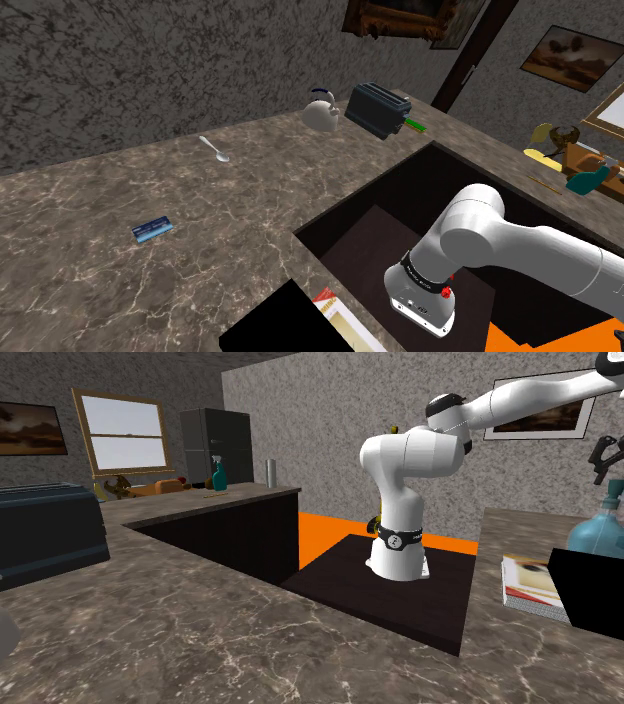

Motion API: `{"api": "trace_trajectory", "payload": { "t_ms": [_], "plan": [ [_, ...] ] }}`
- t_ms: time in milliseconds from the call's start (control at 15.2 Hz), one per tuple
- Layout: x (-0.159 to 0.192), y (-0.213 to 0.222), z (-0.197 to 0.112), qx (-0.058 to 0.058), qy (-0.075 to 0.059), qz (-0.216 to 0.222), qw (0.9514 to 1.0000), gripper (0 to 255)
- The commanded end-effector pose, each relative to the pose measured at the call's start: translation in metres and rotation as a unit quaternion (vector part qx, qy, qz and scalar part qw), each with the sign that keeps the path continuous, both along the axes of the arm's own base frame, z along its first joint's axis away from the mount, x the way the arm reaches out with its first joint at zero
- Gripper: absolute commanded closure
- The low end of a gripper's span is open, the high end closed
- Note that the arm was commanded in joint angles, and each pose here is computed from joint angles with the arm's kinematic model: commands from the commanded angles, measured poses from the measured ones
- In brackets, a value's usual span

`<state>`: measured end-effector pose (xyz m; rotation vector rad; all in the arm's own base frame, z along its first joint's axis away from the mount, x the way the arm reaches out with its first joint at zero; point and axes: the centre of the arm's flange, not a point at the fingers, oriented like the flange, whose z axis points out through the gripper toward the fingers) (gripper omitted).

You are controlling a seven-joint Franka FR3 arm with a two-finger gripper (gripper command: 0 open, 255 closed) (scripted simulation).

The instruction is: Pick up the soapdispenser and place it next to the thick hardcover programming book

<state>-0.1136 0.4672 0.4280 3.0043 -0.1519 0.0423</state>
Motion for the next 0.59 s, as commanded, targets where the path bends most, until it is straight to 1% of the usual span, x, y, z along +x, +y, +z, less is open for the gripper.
{"api": "trace_trajectory", "payload": {
  "t_ms": [0,132,396,528],
  "plan": [
    [0.0,0.0,0.0,0.0,0.0,0.0,1.0,0],
    [0.0,0.0,0.0,0.0,0.0,0.0,1.0,0],
    [-0.001,0.007,0.05,0.0,0.0,0.0,1.0,0],
    [-0.001,0.007,0.05,0.0,0.0,0.0,1.0,0]
  ]
}}
